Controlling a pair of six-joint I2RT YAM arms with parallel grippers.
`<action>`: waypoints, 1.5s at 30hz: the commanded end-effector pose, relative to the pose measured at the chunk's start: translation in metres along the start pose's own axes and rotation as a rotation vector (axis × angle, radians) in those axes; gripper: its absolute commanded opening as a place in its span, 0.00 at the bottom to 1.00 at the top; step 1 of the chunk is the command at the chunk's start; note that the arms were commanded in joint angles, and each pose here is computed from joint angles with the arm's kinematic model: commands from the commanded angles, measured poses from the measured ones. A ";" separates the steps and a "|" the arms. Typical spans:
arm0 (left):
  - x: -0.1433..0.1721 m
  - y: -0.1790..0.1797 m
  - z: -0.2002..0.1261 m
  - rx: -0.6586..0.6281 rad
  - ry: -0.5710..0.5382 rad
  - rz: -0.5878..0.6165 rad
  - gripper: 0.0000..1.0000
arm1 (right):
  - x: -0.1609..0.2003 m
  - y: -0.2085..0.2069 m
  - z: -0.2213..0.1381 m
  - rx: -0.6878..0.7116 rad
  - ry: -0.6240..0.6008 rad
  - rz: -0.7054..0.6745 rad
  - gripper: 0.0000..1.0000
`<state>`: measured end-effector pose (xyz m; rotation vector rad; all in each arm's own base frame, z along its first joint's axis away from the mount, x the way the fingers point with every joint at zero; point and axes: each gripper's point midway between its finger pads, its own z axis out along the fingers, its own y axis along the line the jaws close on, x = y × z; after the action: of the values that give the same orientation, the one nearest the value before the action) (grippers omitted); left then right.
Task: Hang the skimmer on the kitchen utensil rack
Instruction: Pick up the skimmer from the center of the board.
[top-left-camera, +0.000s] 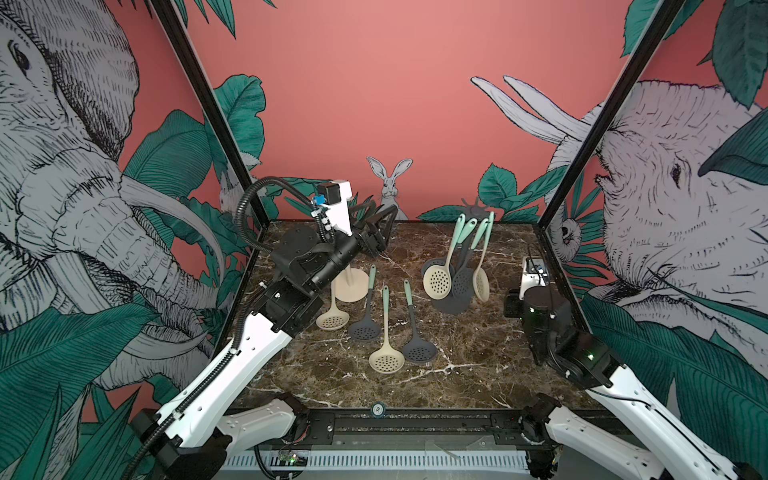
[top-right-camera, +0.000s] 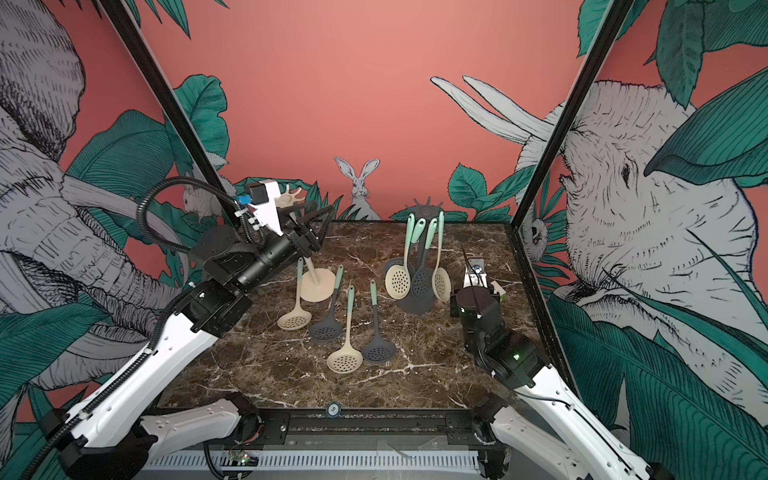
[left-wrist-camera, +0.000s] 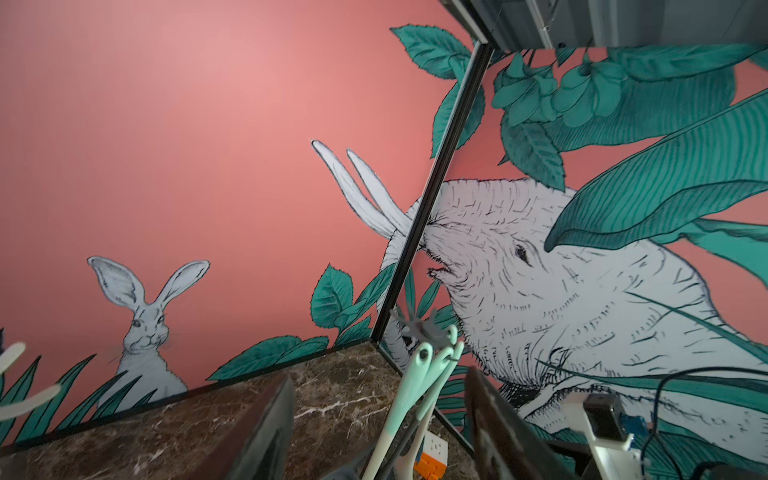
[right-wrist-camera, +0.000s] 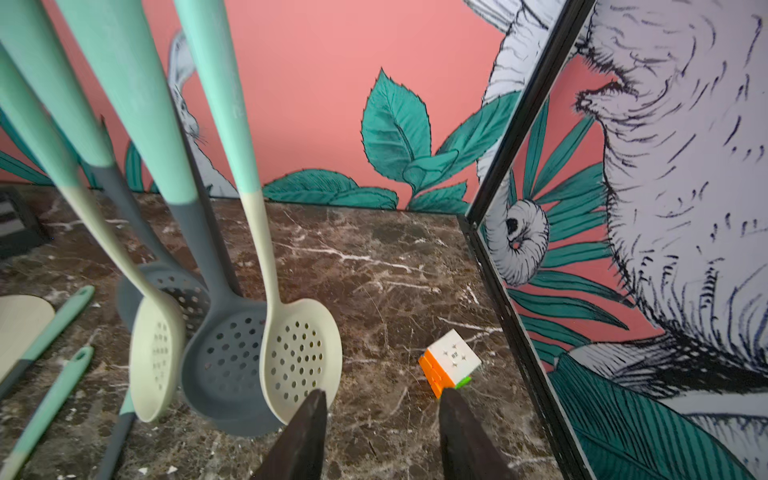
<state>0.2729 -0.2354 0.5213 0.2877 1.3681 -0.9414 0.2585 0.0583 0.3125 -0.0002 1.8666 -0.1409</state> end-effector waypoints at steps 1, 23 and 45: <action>-0.033 -0.018 -0.027 0.029 -0.025 -0.054 0.67 | -0.017 0.004 -0.012 -0.075 -0.029 0.071 0.44; 0.179 0.112 -0.181 -0.661 0.337 -0.498 0.63 | -0.047 0.098 -0.001 -0.451 0.023 0.074 0.43; 0.318 0.195 -0.244 -1.004 0.245 -0.867 0.59 | -0.037 0.134 0.016 -0.540 0.085 0.056 0.43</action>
<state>0.2117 -0.0845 0.1216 -0.9649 2.0880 -0.7909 0.2914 0.1892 0.3242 -0.3318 1.9647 0.3854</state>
